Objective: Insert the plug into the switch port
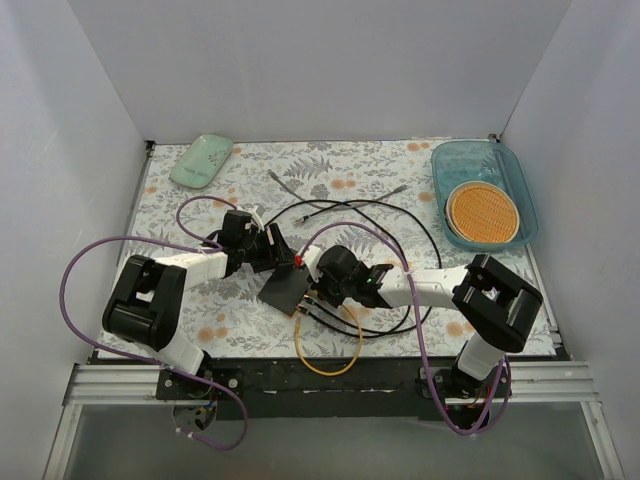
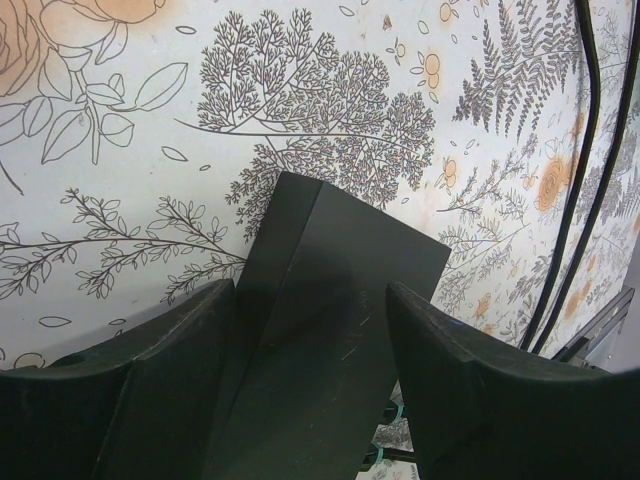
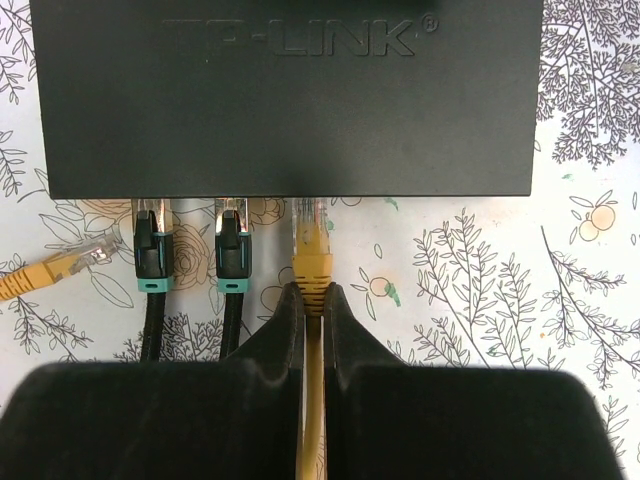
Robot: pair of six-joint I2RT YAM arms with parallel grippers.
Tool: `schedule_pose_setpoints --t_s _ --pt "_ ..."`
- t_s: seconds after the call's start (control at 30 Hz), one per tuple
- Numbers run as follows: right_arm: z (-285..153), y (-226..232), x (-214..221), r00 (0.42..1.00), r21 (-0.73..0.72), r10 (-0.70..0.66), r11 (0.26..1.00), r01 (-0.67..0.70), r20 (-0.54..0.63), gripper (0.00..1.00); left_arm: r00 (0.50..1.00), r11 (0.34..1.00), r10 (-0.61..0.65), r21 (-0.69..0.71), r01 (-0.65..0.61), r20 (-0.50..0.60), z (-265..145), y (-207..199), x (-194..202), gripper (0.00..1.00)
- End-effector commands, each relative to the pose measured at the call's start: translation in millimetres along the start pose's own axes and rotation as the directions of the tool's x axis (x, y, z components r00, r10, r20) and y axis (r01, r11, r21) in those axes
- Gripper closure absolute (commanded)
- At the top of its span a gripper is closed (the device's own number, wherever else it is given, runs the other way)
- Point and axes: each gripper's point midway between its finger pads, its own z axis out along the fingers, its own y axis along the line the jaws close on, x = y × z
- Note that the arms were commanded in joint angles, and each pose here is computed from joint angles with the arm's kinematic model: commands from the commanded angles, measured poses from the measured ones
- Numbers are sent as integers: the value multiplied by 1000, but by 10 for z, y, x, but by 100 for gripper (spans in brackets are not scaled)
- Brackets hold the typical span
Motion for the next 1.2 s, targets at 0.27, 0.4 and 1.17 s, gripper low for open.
schedule_pose_setpoints --t_s 0.27,0.4,1.17 --pt "27 -37 -437 991 32 33 999 -38 129 99 999 1000 2 -11 -3 -49 10 61 128 39" --pt "10 -29 -519 989 29 32 999 -36 146 99 999 1000 3 -12 -3 -51 10 70 140 39" --pt "-103 13 -638 947 9 150 987 -158 283 99 997 1000 -12 -15 11 -75 2 113 241 42"
